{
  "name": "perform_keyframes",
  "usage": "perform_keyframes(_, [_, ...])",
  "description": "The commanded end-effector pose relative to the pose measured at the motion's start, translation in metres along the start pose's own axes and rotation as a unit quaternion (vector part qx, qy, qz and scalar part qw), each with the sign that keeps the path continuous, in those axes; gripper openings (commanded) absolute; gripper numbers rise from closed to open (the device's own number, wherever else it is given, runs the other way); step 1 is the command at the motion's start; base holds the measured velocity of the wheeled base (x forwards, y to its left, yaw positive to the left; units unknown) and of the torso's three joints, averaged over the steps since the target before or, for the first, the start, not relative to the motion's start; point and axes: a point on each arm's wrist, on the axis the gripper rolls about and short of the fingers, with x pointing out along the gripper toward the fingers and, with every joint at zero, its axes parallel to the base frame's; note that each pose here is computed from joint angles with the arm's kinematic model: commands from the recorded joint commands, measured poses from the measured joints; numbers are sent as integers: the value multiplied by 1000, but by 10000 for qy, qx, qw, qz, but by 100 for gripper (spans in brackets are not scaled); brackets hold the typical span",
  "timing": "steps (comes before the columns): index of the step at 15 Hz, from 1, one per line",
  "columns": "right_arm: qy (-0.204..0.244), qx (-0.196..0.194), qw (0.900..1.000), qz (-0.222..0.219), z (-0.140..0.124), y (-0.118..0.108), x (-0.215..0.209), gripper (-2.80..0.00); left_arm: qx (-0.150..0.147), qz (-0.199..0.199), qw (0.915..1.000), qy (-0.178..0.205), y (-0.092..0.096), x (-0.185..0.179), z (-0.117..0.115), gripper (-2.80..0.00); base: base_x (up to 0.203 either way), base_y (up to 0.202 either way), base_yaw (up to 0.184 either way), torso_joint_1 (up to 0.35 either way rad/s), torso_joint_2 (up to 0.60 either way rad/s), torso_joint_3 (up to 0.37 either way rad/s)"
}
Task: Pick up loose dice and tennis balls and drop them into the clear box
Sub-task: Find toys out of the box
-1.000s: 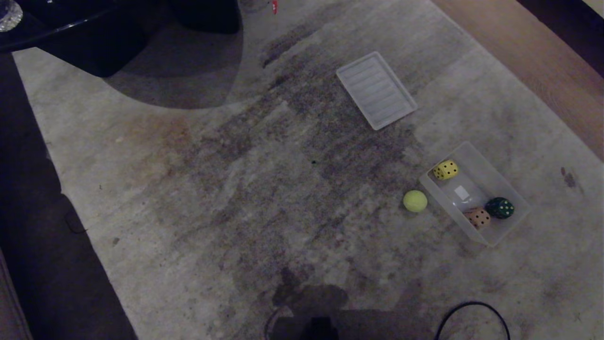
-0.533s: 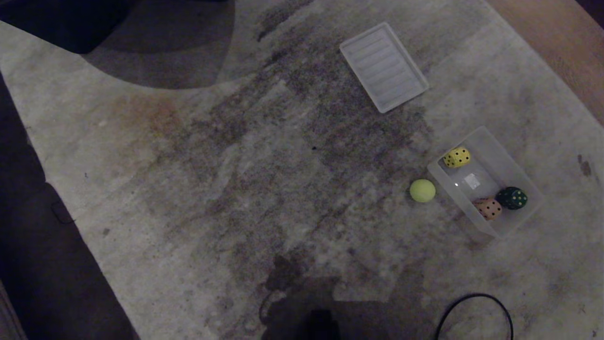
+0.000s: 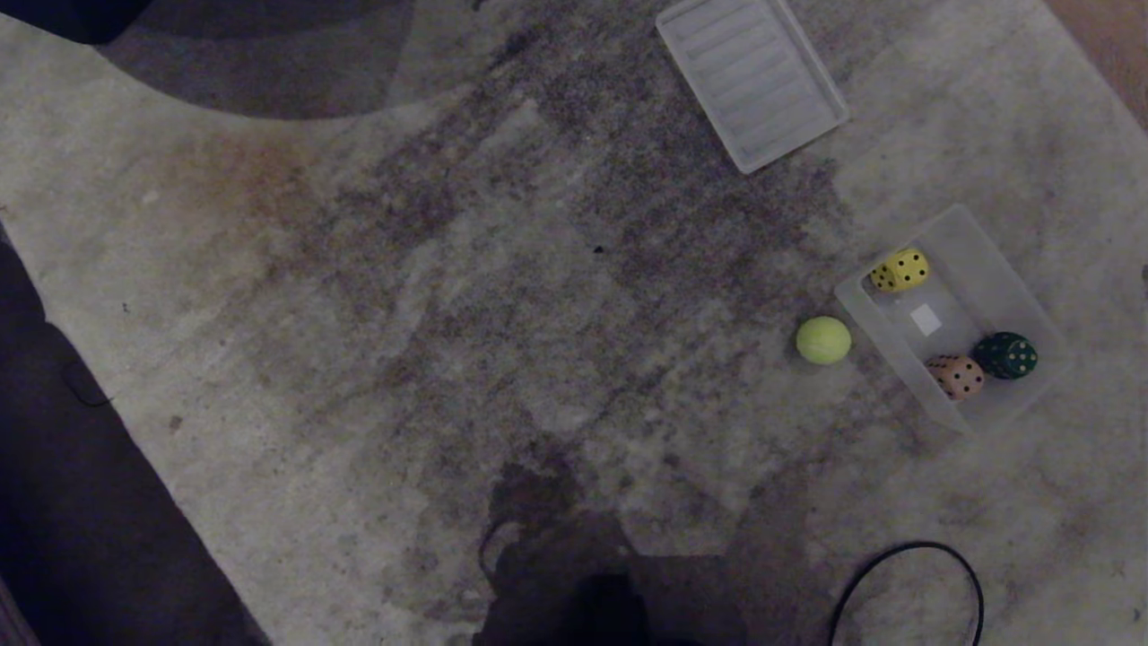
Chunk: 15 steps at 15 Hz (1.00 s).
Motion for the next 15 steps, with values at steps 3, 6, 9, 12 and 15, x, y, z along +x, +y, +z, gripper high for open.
perform_keyframes(3, [-1,-7,10000,14,0,0,0,-280,7,-4,10000,21,0,0,-1,-280,0,0,0,3,5,-145])
perform_keyframes(6, [-2,-171,9998,54,0,0,0,-280,42,-16,10000,15,0,0,0,-280,0,0,0,2,5,-27])
perform_keyframes(9, [-8,-196,9998,80,0,0,0,-280,65,-3,10000,15,0,0,0,-280,0,0,0,0,0,0])
perform_keyframes(12, [26,-180,9998,14,0,0,0,-280,43,12,10000,22,0,0,-1,-280,0,0,0,0,0,0])
perform_keyframes(15, [-2,-168,9998,-57,24,1,-6,-280,-11,27,10000,23,0,0,-1,-280,0,0,0,0,0,0])
